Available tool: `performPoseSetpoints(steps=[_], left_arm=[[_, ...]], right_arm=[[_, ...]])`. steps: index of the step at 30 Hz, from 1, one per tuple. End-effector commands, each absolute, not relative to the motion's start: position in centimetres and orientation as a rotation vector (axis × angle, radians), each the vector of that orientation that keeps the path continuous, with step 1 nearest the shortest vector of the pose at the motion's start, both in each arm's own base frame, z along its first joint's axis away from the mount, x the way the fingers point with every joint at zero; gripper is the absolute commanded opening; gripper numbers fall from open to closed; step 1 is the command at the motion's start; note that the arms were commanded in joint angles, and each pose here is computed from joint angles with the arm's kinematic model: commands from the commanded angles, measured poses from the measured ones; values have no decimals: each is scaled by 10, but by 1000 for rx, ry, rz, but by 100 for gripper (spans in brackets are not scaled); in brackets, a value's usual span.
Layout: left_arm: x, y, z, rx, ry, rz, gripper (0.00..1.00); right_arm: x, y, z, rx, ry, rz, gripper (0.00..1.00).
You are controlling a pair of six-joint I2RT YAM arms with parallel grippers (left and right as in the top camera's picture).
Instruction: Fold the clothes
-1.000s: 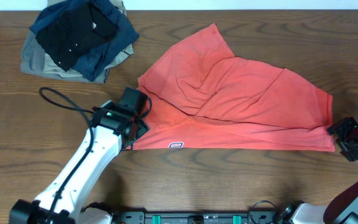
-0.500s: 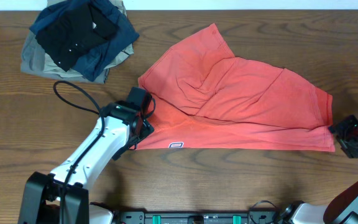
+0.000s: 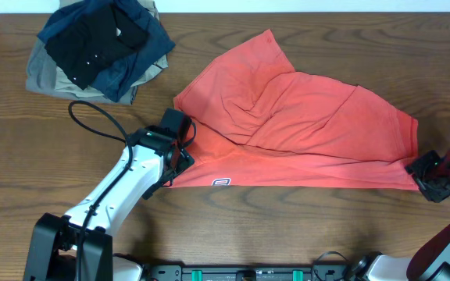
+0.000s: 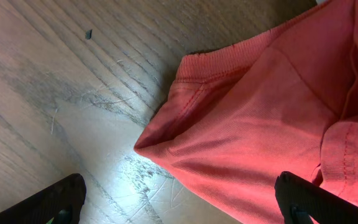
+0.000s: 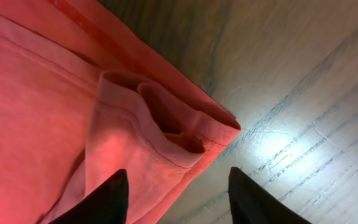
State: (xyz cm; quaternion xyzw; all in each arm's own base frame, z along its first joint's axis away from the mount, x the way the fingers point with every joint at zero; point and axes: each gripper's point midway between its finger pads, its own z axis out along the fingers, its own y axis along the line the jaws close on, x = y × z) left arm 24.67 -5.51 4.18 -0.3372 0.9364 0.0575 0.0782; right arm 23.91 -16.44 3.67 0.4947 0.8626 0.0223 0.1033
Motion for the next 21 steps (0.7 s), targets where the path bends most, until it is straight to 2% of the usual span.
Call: performPoseSetpoints(steps=[1,21], left_arm=[[243,-53,39,-1009,2815,188,98],[243,-53,39,-1009,2815,189,98]], right_arm=[[239,-161,34,1448,2557,67,47],[242,-158,21,1425,2531,98,46]])
